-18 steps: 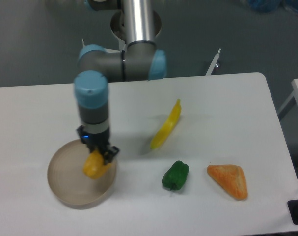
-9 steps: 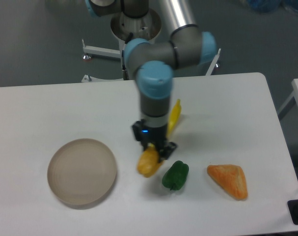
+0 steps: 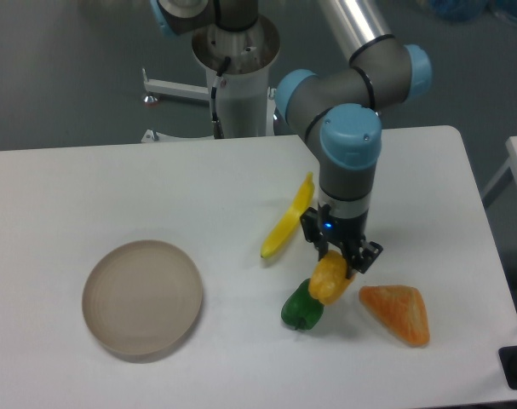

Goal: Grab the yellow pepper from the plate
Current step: 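Carry the yellow pepper toward the green pepper and orange item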

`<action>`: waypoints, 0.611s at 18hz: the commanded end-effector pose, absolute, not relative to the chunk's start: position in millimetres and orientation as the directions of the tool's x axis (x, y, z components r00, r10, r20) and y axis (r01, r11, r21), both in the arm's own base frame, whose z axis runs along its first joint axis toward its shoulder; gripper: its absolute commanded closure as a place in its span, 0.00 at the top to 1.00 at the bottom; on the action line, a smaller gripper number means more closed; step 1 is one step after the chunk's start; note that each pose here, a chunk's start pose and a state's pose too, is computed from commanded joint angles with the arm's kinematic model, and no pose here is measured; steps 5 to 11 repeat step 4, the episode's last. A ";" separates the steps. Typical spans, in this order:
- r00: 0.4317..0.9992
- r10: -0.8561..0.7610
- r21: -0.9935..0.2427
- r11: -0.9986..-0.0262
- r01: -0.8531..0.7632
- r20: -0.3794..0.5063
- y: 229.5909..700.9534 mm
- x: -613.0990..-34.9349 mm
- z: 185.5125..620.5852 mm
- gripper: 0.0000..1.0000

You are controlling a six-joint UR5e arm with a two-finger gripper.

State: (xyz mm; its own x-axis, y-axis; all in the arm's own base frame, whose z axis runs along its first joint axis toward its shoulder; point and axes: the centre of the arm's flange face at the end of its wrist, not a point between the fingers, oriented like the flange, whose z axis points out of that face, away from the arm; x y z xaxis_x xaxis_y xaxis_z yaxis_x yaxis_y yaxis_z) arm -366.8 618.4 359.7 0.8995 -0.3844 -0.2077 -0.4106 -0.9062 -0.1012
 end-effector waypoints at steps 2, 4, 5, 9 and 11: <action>0.900 -0.383 -0.101 -0.907 -0.409 -0.206 618.0 -367.9 358.1 0.58; 0.903 -0.376 -0.101 -0.910 -0.402 -0.208 614.6 -373.6 358.3 0.58; 0.903 -0.376 -0.101 -0.910 -0.402 -0.208 614.6 -373.6 358.3 0.58; 0.903 -0.376 -0.101 -0.910 -0.402 -0.208 614.6 -373.6 358.3 0.58; 0.903 -0.376 -0.101 -0.910 -0.402 -0.208 614.6 -373.6 358.3 0.58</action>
